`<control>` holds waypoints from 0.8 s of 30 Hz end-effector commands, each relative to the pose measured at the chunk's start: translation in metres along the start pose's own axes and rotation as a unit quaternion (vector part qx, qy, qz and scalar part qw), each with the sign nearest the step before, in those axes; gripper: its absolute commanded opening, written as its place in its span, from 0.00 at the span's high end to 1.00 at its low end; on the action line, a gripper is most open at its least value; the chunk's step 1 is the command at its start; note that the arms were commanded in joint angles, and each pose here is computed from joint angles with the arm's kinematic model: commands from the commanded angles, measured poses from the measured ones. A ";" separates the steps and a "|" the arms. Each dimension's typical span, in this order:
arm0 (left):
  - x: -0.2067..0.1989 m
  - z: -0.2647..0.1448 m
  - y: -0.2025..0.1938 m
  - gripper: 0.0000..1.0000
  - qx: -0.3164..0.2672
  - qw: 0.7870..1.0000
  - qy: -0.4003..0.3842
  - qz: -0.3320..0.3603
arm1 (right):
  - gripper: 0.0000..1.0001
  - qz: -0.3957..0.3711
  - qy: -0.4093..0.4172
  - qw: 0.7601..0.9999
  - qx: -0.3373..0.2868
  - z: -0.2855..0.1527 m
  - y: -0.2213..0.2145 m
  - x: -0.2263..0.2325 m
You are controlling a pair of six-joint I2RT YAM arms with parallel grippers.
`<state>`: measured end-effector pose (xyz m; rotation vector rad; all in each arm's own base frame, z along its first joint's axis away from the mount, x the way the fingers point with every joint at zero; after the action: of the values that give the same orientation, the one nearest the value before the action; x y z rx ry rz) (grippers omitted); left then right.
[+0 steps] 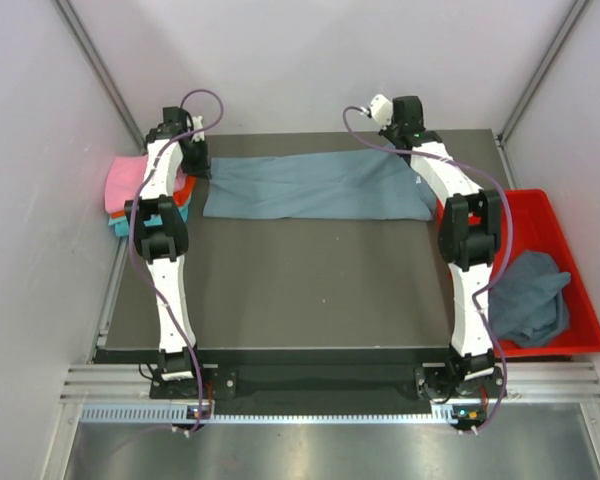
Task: Fold and stack the t-shirts
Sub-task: Fold the tshirt
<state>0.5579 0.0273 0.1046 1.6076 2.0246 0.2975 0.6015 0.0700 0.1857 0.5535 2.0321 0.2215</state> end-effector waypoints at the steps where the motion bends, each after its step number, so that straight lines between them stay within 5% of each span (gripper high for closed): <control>1: 0.001 -0.023 0.031 1.00 -0.060 0.998 0.011 -0.005 | 1.00 0.038 -0.086 0.995 -0.028 -0.018 0.014 -0.061; 22: 0.018 -0.019 0.044 1.00 -0.093 0.993 0.072 -0.016 | 1.00 0.037 -0.093 0.995 -0.014 0.018 0.004 -0.048; 24: 0.011 -0.014 0.042 0.94 -0.091 0.994 0.062 -0.011 | 1.00 0.032 -0.092 0.995 -0.009 0.024 0.002 -0.043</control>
<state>0.5663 0.0443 0.1084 1.5526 2.0949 0.4509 0.6269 0.0589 0.1928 0.5913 1.9289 0.2313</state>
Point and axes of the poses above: each gripper's point midway between its finger pads, its own z axis out along the fingers, its own x axis along the line the jaws close on, y = z × x, the point moved 3 cm from there along -z, back along the fingers, and after that the axes turned 10 degrees about -z, right-handed, at the moved point
